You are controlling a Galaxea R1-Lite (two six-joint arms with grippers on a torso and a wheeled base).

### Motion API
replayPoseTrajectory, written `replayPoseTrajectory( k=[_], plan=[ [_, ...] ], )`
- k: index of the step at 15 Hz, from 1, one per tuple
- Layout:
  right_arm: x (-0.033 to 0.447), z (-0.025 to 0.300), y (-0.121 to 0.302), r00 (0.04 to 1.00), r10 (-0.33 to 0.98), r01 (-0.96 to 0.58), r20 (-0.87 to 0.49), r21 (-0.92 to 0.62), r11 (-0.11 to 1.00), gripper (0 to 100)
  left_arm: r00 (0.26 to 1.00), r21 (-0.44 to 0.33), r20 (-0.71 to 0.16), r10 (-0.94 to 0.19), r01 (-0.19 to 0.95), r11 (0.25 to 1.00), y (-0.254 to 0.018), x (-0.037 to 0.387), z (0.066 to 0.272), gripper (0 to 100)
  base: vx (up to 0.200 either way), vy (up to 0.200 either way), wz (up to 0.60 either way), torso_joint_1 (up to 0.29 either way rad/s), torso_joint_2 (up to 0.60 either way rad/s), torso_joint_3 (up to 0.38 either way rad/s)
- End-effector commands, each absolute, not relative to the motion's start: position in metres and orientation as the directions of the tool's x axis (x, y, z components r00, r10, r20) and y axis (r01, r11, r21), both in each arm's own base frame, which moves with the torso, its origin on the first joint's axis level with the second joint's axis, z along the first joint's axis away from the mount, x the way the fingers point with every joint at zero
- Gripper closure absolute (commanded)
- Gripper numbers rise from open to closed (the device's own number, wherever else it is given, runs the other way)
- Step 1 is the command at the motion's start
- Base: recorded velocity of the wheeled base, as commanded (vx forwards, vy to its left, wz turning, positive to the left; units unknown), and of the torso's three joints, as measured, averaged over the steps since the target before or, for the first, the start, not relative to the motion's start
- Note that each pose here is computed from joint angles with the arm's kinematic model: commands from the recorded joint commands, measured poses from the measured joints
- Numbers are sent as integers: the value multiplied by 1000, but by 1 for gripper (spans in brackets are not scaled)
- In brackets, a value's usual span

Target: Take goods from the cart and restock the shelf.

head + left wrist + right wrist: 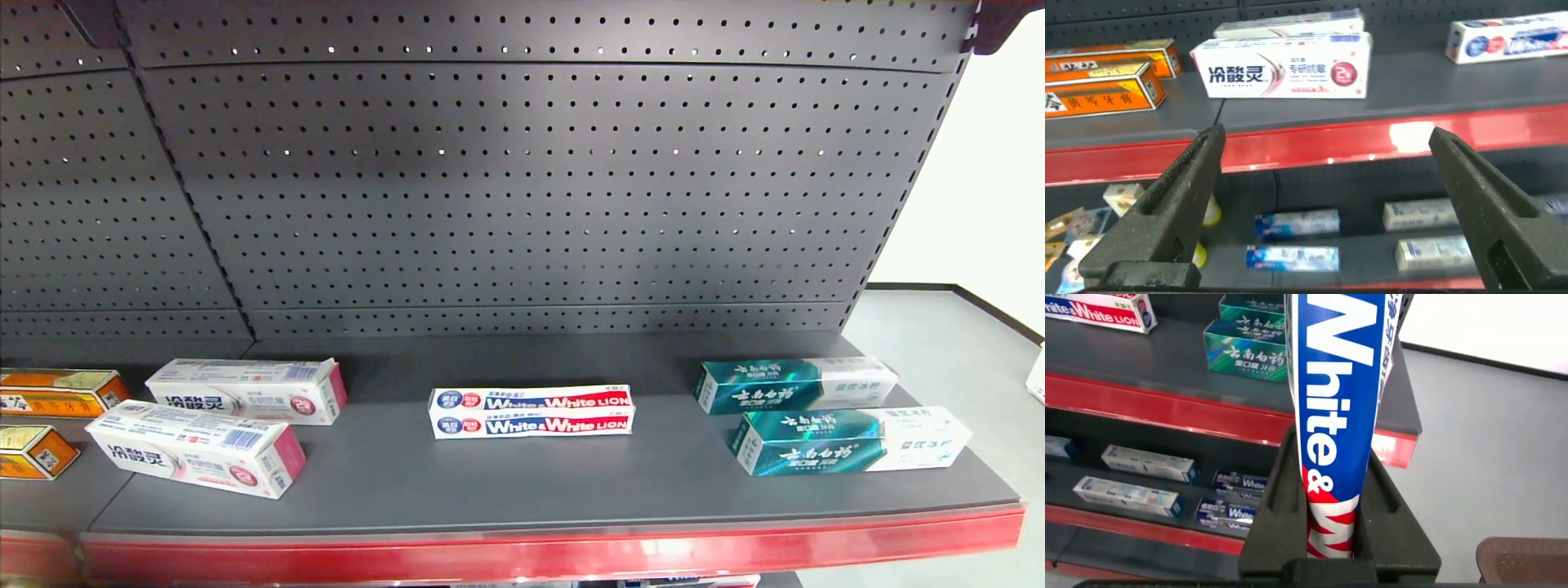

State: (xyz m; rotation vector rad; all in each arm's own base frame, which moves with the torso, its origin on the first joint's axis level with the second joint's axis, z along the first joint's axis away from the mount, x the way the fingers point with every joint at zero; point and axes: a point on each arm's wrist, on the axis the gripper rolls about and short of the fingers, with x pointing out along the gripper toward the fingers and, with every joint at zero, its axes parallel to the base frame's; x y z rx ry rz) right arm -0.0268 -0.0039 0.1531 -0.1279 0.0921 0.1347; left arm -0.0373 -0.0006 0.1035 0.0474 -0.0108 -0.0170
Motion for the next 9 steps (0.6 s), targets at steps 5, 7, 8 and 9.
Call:
replayPoseTrajectory(
  k=[5, 7, 8, 9],
  plan=[
    [-22, 150, -3, 980, 139, -156, -139, -120, 980, 100, 981, 93, -96, -169, 178, 980, -2, -10, 219, 0, 0, 0, 0, 0, 0, 0],
    [-21, 146, -3, 976, 149, -169, -156, -120, 978, 100, 955, 164, -118, -272, 289, 943, -7, 35, 235, 0, 0, 0, 0, 0, 0, 0],
    [-20, 142, -3, 974, 152, -173, -166, -120, 978, 100, 939, 201, -153, -308, 335, 920, -10, 56, 237, 0, 0, 0, 0, 0, 0, 0],
    [-20, 139, -3, 972, 155, -177, -175, -119, 977, 100, 923, 228, -188, -336, 374, 899, -14, 73, 236, 0, 0, 0, 0, 0, 0, 0]
  ],
)
